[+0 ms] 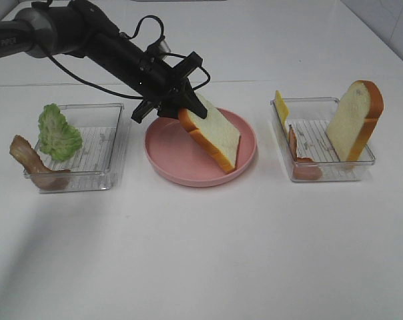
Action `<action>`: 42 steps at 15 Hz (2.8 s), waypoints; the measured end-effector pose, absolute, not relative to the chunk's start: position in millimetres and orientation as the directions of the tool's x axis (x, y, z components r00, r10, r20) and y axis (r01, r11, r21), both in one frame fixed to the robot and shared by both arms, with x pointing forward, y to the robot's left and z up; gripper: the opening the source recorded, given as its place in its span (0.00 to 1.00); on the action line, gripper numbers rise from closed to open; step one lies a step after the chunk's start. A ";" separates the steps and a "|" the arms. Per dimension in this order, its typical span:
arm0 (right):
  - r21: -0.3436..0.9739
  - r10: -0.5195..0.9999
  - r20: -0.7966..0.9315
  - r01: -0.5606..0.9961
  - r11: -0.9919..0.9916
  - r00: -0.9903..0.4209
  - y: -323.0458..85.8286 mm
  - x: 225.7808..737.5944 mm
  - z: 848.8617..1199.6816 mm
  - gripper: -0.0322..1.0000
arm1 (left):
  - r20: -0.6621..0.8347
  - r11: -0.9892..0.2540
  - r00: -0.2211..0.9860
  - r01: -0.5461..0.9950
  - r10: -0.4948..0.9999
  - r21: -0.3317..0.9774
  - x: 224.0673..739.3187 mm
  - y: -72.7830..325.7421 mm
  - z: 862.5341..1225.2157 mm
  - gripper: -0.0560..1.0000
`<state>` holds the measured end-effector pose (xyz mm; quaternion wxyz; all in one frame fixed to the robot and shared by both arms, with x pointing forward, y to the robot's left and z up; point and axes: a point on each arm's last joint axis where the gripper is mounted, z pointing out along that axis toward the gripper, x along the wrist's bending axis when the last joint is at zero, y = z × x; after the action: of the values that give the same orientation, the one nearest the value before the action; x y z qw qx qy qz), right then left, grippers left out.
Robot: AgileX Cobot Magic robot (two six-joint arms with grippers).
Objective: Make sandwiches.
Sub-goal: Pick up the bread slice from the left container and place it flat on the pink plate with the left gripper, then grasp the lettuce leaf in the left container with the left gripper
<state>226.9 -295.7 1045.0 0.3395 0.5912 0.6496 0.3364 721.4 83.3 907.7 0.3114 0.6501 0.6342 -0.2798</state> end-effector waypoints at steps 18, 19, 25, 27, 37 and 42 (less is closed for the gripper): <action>0.839 0.997 -0.043 0.540 0.075 -0.070 -295.7 226.9 1045.0 0.79 | -0.419 -0.194 0.274 0.955 0.866 0.224 724.5 82.0 933.9 0.76; 0.839 0.997 -0.043 0.540 0.075 -0.070 -295.7 226.9 1045.0 0.79 | -0.380 -0.205 0.286 0.949 0.880 0.238 724.1 78.8 941.8 0.76; 0.839 0.997 -0.043 0.540 0.075 -0.070 -295.7 226.9 1045.0 0.79 | -0.286 -0.136 0.262 0.909 0.922 0.393 729.8 91.5 1006.7 0.76; 0.839 0.997 -0.043 0.540 0.075 -0.070 -295.7 226.9 1045.0 0.79 | -0.217 -0.127 0.250 0.878 0.944 0.462 729.9 113.1 1038.8 0.76; 0.839 0.997 -0.043 0.540 0.075 -0.070 -295.7 226.9 1045.0 0.79 | -0.148 0.071 -0.011 0.909 0.989 0.410 712.1 249.4 1072.6 0.76; 0.839 0.997 -0.043 0.540 0.075 -0.070 -295.7 226.9 1045.0 0.79 | -0.074 0.045 -0.022 0.945 0.997 0.323 716.6 254.8 1034.1 0.73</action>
<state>226.9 -295.7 1045.0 0.3395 0.5912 0.6496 0.3364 716.6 254.8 1034.1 0.1408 0.6849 0.7090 0.0918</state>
